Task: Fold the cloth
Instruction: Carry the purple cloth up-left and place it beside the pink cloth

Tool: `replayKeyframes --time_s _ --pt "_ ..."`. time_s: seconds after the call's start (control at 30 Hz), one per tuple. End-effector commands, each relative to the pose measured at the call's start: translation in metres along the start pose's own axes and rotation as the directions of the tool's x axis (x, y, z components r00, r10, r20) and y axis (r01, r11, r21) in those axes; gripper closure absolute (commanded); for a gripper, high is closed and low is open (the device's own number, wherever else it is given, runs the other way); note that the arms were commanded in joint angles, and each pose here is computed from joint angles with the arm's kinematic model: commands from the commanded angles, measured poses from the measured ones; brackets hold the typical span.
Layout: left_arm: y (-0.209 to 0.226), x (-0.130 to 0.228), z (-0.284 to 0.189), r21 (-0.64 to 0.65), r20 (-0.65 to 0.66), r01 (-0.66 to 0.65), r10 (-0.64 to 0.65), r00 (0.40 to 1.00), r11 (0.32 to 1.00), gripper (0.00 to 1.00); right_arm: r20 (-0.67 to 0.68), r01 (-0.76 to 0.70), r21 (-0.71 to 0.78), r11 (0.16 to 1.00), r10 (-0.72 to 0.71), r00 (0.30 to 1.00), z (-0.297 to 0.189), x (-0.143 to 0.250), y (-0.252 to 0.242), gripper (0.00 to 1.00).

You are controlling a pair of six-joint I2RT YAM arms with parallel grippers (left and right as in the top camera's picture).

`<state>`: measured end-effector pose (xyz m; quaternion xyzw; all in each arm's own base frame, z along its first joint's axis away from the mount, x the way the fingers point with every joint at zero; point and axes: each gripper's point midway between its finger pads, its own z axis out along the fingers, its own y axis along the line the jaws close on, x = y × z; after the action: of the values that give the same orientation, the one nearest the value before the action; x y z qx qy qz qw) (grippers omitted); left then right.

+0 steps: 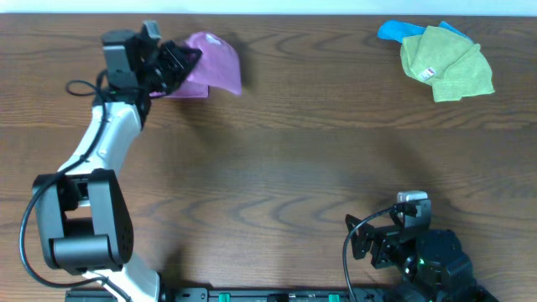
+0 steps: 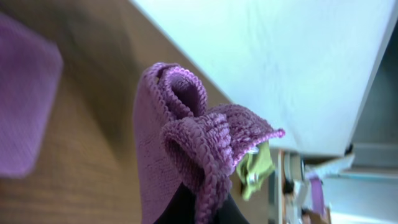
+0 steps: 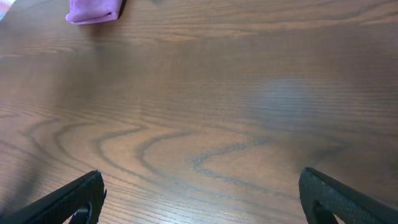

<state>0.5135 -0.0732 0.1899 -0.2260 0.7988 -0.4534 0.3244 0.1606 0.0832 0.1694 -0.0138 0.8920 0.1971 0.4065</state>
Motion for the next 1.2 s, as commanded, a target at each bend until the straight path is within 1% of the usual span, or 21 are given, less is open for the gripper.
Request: replayKeyframes --time_s 0.0,0.13,0.3,0.57,0.7,0.87,1.17 --pt "0.003 -0.03 -0.004 -0.036 0.085 -0.046 0.049 0.995 0.998 0.94 0.004 -0.017 0.015 1.0 0.017 1.0 0.0 0.0 -0.003 0.01" --pt "0.018 -0.046 0.003 -0.056 0.103 -0.029 0.034 0.994 0.998 0.94 0.004 -0.017 0.015 1.0 0.017 1.0 0.0 0.0 -0.003 0.01" --pt "0.033 -0.064 0.019 -0.039 0.083 -0.015 0.018 0.996 0.999 0.95 0.004 -0.017 0.015 1.0 0.017 1.0 0.0 0.0 -0.003 0.01" --pt "0.066 -0.08 0.025 -0.046 0.065 0.033 -0.03 0.997 0.998 0.94 0.004 -0.017 0.015 1.0 0.017 1.0 0.0 0.0 -0.003 0.01" --pt "0.081 -0.08 0.018 -0.086 0.055 0.032 -0.028 0.998 0.996 0.94 0.004 -0.017 0.015 1.0 0.017 1.0 0.0 0.0 -0.003 0.01" --pt "0.101 -0.071 0.011 -0.154 0.016 0.017 -0.015 1.0 0.988 0.95 0.004 -0.017 0.015 1.0 0.017 1.0 0.0 0.0 -0.003 0.01" --pt "0.132 -0.058 0.004 -0.297 -0.022 -0.021 0.015 1.0 0.955 0.95 0.004 -0.017 0.015 1.0 0.017 1.0 0.0 0.0 -0.003 0.01"
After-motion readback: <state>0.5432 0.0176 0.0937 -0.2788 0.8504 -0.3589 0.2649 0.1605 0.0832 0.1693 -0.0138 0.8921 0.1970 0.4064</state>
